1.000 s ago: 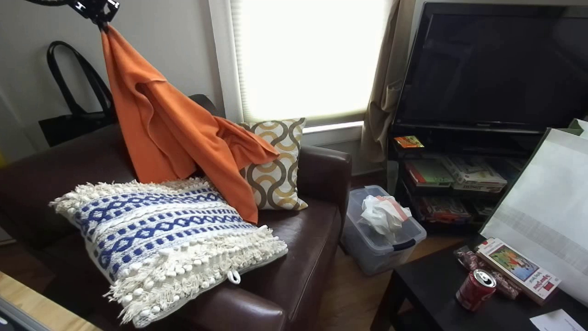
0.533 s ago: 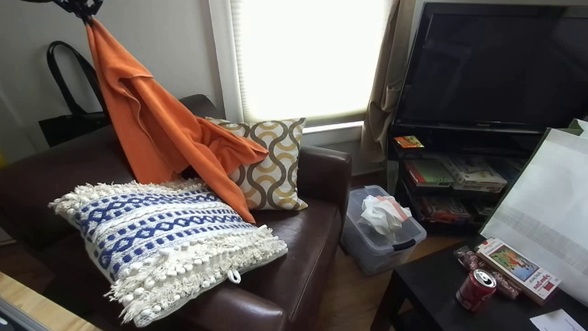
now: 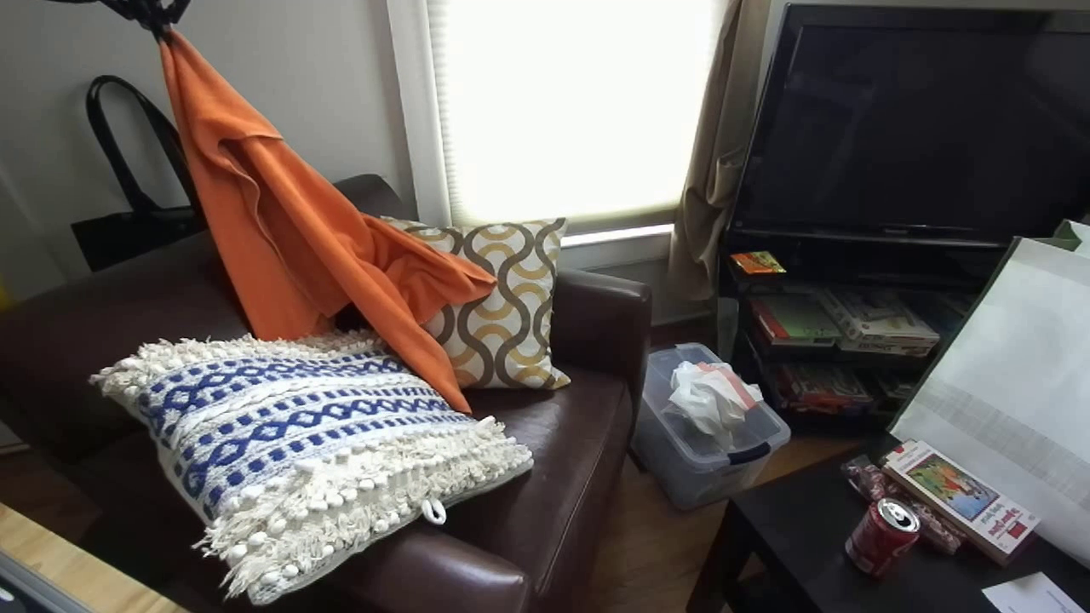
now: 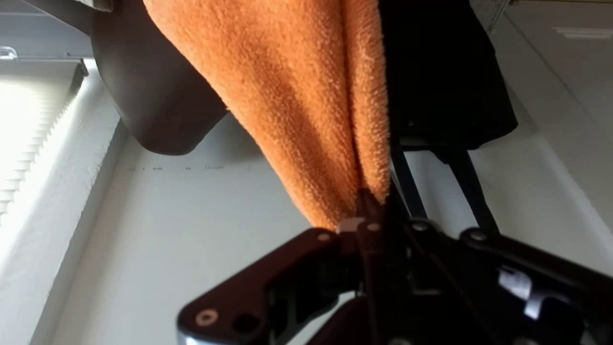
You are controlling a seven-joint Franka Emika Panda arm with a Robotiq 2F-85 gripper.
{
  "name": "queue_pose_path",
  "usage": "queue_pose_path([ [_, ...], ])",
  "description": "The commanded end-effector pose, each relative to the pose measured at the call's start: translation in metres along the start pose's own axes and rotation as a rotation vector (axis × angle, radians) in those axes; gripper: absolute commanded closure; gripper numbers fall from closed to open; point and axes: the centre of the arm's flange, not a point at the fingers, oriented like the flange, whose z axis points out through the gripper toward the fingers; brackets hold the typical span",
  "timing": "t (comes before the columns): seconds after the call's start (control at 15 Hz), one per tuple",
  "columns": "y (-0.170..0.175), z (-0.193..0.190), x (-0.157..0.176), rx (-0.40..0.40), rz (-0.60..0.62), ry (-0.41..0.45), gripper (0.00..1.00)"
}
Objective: Place the orange towel on the backrest of the sofa
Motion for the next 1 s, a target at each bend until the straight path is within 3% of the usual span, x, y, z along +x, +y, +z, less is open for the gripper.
queue_pose_path([
  [0.0, -0.026, -0.017, 0.061, -0.001, -0.099, 0.088, 0.99],
  [0.4, -0.064, -0.034, 0.113, -0.007, -0.215, 0.228, 0.99],
  [0.67, -0.084, -0.005, 0.119, -0.005, -0.301, 0.239, 0.99],
  [0.93, -0.106, 0.026, 0.125, 0.039, -0.361, 0.310, 0.99],
])
